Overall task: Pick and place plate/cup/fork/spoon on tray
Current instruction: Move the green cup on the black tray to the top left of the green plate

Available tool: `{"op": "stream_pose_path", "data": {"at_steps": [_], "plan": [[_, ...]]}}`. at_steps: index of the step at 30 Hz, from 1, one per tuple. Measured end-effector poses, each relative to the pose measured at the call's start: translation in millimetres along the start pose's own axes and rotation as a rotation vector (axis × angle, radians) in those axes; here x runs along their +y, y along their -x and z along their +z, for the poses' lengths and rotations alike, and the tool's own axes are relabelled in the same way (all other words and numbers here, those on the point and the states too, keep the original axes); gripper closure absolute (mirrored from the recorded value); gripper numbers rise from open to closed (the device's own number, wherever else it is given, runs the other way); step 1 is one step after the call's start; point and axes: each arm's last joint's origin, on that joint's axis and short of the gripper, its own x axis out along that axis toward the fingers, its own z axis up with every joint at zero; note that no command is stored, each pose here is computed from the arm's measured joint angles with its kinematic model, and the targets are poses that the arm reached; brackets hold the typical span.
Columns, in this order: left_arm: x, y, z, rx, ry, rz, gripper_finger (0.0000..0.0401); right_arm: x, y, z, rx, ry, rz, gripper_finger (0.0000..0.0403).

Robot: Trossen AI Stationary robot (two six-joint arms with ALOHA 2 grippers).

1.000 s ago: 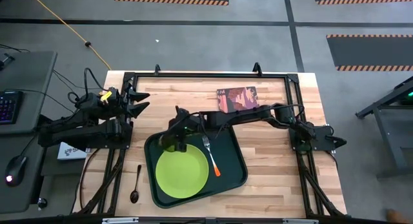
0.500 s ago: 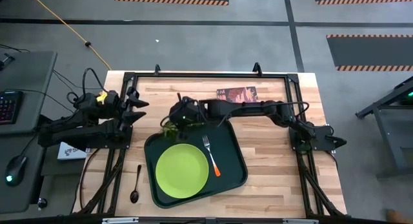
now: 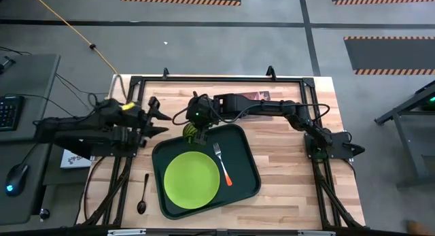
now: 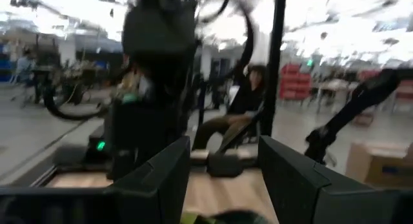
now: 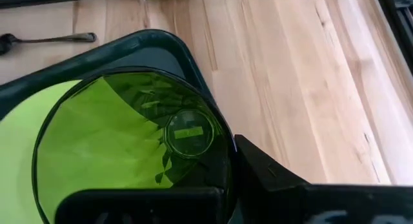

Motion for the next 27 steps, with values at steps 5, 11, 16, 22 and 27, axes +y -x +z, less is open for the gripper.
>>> {"op": "stream_pose_path", "data": {"at_steps": [5, 11, 16, 22, 27], "plan": [[0.1, -15.5, -12.6, 0.090, -0.054, -0.011, 0.0229, -0.3, -0.5, -0.4, 0.001, 0.007, -0.011, 0.0402], [-5.6, -34.6, -20.5, 0.312, -0.062, -0.075, 0.0229, 0.6, -0.6, 0.8, -0.008, 0.009, 0.031, 0.0402], [-15.5, -48.7, -26.0, 0.419, -0.109, -0.103, 0.0229, 8.9, -0.4, 3.7, -0.042, 0.028, 0.094, 0.0402], [-24.3, -51.7, -15.5, 0.520, -0.143, -0.024, 0.0229, 18.1, -11.6, 2.5, -0.083, 0.052, 0.137, 0.0402], [-28.9, -46.2, -19.6, 0.630, -0.099, 0.027, 0.0229, 15.2, -33.3, -5.0, -0.100, 0.043, 0.167, 0.0402]]}}
